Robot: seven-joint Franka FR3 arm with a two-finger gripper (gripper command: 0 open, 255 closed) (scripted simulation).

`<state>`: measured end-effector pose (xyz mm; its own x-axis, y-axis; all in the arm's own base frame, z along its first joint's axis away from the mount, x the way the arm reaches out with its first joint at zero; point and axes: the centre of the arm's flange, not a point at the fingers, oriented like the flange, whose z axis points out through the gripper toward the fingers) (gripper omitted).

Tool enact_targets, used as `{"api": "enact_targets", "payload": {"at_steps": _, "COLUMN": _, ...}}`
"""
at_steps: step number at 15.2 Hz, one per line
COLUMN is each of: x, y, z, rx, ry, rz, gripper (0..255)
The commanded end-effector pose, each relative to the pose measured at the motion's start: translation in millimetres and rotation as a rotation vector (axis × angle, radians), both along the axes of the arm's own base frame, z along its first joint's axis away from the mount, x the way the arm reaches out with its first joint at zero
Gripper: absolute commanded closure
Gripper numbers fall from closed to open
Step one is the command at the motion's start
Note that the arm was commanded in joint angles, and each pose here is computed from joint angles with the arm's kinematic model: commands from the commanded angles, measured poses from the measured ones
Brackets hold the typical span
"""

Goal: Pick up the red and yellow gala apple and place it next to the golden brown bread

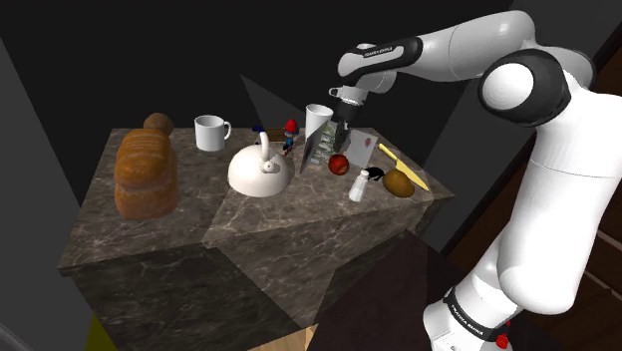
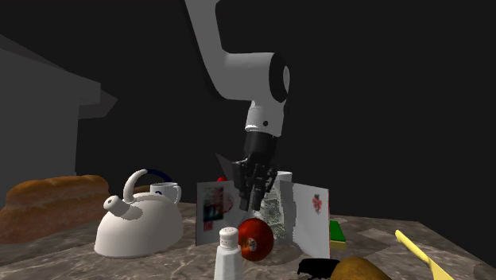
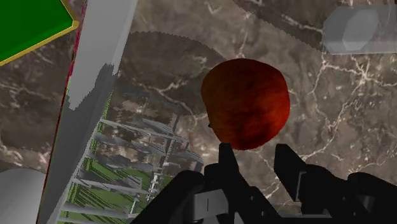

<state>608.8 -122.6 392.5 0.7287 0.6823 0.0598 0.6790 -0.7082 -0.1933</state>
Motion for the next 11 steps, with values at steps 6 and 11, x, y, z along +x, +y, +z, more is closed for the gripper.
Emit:
{"api": "enact_targets", "payload": {"at_steps": 6, "x": -65.9, "y": 5.7, "z": -29.3, "rx": -0.023, "ry": -0.251, "rz": -0.464, "gripper": 0}}
{"api": "enact_targets", "payload": {"at_steps": 11, "x": -61.5, "y": 8.0, "z": -47.5, "rx": -0.023, "ry": -0.251, "rz": -0.464, "gripper": 0}}
